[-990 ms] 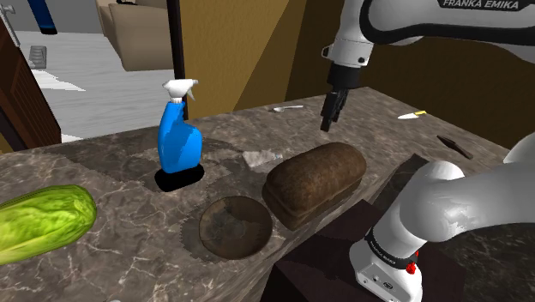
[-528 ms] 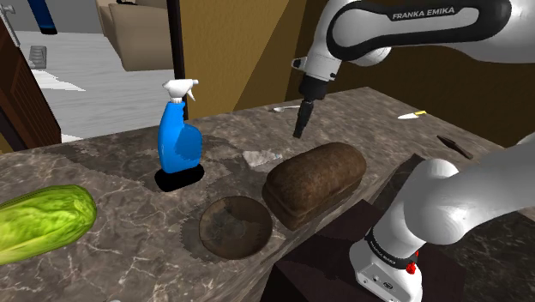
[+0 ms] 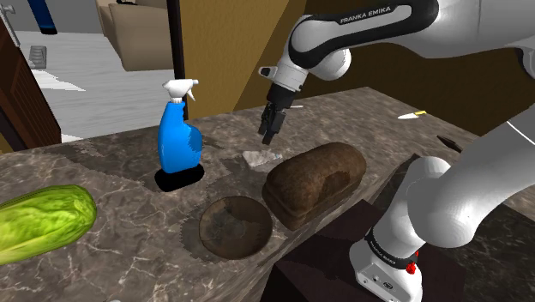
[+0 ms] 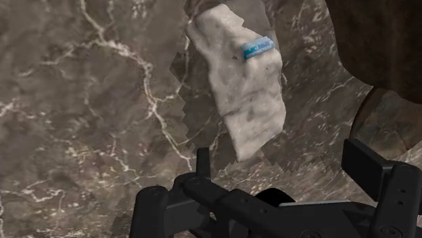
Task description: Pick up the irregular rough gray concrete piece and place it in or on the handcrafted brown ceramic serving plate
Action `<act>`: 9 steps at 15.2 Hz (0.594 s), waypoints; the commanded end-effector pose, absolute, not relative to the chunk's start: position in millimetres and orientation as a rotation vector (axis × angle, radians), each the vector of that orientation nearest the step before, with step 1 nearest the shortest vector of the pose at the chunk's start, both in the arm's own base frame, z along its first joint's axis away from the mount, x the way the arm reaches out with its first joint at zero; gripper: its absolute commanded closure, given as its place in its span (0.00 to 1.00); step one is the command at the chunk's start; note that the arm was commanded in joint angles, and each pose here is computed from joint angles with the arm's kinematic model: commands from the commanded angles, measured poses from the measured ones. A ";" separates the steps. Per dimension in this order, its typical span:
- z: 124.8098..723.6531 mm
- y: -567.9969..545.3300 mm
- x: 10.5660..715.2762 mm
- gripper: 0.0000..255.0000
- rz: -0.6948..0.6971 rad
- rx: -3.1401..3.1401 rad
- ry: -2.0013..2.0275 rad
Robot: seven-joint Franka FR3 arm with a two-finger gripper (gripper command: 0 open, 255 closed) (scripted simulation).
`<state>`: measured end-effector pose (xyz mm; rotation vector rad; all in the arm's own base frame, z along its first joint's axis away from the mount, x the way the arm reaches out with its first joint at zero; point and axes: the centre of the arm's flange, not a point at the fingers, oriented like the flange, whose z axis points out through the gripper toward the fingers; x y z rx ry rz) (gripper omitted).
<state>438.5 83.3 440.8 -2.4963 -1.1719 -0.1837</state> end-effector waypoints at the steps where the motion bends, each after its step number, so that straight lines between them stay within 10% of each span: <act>1: 433.9 90.6 441.1 0.00 -0.206 -2.454 -1.217; 9: 402.3 104.8 439.7 0.00 -0.206 -2.454 -1.217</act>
